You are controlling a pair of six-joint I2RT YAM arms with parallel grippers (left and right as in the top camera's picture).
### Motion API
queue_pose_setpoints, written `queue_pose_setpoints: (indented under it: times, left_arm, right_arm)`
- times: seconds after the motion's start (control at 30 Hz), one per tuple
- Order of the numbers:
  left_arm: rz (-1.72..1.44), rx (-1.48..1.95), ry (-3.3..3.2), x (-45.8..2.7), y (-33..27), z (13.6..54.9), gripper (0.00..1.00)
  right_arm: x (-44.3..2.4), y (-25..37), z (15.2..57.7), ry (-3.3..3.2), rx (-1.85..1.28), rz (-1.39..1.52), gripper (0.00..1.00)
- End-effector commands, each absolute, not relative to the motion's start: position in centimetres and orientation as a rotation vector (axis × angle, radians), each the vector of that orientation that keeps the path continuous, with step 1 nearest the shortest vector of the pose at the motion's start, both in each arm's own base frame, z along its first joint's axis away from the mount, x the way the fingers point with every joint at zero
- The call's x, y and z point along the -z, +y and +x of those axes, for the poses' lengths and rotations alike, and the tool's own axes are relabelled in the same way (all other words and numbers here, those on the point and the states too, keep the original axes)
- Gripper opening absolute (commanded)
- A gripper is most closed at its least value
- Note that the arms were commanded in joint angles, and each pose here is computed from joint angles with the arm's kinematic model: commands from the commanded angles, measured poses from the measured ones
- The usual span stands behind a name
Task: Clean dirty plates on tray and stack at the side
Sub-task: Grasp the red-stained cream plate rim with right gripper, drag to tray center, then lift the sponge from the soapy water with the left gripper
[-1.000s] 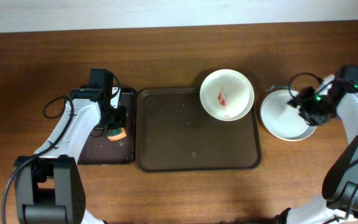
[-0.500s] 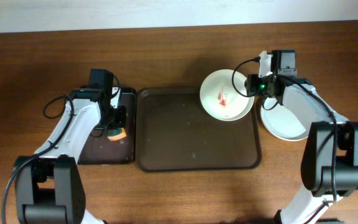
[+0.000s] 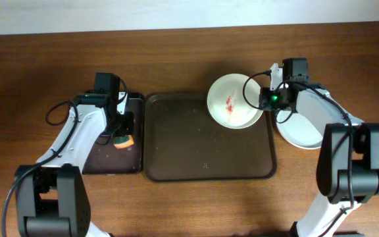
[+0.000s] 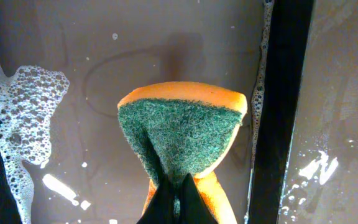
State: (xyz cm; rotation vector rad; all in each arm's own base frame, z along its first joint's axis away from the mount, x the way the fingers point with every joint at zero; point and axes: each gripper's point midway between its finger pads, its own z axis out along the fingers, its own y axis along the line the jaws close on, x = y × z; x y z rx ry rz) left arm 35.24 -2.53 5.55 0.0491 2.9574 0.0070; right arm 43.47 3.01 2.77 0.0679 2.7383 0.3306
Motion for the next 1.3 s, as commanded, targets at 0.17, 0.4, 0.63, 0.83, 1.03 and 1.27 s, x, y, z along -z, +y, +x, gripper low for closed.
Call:
queue_pose_setpoints:
  times: [0.17, 0.4, 0.63, 0.83, 1.03, 1.27]
  left_arm:
    - [0.058, -0.018, 2.943, -5.1, -2.3, 35.7, 0.00]
    - [0.044, -0.095, 2.935, -0.6, -1.3, 35.3, 0.02]
    - [0.046, -0.112, 2.974, 1.4, -1.1, 34.7, 0.00]
    - [0.029, -0.117, 2.800, -5.6, -1.1, 37.8, 0.00]
    - [0.039, -0.130, 2.923, -1.7, -0.8, 34.1, 0.00]
    - [0.038, -0.124, 2.913, 0.7, -0.8, 33.0, 0.00]
  right_arm:
    - [-3.6, 10.0, 36.6, 2.977, -0.463, 0.137, 0.04]
    - [-3.6, 12.7, 35.6, 2.997, -0.472, 0.049, 0.04]
    - [-3.6, 12.6, 35.5, 3.003, -0.470, 0.050, 0.04]
    - [-3.6, 12.6, 35.5, 3.003, -0.470, 0.050, 0.04]
    - [-3.6, 12.6, 35.5, 3.003, -0.470, 0.050, 0.04]
    - [-3.6, 12.6, 35.5, 3.003, -0.471, 0.050, 0.04]
